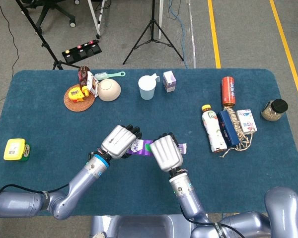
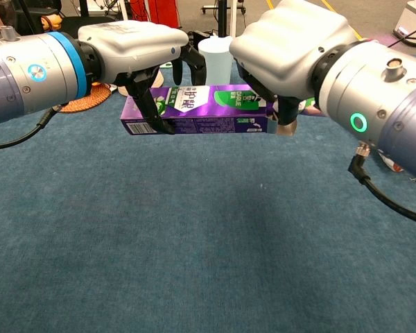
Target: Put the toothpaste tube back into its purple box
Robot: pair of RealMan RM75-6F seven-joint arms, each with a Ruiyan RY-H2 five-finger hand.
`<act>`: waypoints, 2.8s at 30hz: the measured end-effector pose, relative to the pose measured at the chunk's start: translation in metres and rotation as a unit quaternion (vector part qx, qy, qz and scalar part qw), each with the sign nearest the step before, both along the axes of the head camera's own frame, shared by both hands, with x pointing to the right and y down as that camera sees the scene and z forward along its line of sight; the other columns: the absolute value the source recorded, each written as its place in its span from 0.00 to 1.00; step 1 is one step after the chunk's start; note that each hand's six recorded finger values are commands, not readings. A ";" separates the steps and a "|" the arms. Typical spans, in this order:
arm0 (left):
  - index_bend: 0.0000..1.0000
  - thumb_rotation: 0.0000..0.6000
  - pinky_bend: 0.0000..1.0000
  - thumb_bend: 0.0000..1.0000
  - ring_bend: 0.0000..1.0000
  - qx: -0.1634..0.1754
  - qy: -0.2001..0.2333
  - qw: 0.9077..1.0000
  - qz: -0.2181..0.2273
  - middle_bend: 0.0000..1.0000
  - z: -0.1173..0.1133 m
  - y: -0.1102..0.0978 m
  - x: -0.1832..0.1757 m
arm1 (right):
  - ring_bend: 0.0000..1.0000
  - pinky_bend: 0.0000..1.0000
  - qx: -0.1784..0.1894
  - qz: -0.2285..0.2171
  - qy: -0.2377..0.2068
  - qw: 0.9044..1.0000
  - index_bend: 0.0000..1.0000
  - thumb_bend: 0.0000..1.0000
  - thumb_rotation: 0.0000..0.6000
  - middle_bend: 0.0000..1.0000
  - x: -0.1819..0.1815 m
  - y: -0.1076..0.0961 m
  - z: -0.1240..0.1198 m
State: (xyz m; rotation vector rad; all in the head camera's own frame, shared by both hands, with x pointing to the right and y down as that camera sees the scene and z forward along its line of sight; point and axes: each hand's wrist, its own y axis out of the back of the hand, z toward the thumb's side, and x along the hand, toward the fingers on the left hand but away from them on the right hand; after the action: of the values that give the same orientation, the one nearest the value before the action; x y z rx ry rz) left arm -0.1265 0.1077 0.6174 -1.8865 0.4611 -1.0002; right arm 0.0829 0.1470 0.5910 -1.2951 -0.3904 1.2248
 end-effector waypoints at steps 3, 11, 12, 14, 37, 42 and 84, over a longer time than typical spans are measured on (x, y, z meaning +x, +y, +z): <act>0.45 1.00 0.56 0.21 0.31 -0.002 0.006 1.000 -0.006 0.31 -0.001 -0.001 -0.001 | 0.62 0.71 0.001 -0.001 0.000 1.000 0.62 0.46 1.00 0.66 -0.002 0.000 -0.002; 0.45 1.00 0.56 0.21 0.31 -0.024 0.026 0.999 -0.021 0.31 0.002 0.000 -0.003 | 0.62 0.71 0.008 -0.005 0.002 1.000 0.62 0.46 1.00 0.66 -0.008 0.001 -0.007; 0.45 1.00 0.56 0.21 0.31 -0.022 0.025 0.999 -0.021 0.31 0.003 -0.001 -0.003 | 0.62 0.71 0.009 -0.006 0.002 1.000 0.62 0.46 1.00 0.66 -0.010 0.002 -0.008; 0.45 1.00 0.56 0.21 0.31 -0.022 0.025 0.999 -0.021 0.31 0.003 -0.001 -0.004 | 0.62 0.71 0.012 -0.009 0.002 1.000 0.62 0.46 1.00 0.66 -0.013 0.002 -0.010; 0.48 1.00 0.59 0.23 0.33 -0.090 0.108 0.988 -0.066 0.35 0.020 0.007 -0.006 | 0.47 0.70 0.051 -0.019 0.004 0.999 0.32 0.41 1.00 0.37 -0.021 -0.003 -0.028; 0.49 1.00 0.59 0.23 0.34 -0.103 0.134 0.982 -0.082 0.37 0.030 0.008 -0.008 | 0.44 0.69 0.070 -0.020 0.009 0.997 0.31 0.39 1.00 0.34 -0.021 -0.006 -0.038; 0.49 1.00 0.59 0.23 0.34 -0.040 0.234 0.969 -0.076 0.37 0.030 -0.001 -0.027 | 0.41 0.60 0.213 0.084 0.029 0.973 0.30 0.37 1.00 0.33 0.067 -0.084 -0.083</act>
State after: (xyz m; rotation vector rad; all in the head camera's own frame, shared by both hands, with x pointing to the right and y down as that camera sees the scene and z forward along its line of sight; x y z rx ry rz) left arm -0.1530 0.1067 0.6473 -2.1889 0.8611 -0.6686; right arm 0.1500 0.0633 0.5076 -0.8684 -0.6904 1.2340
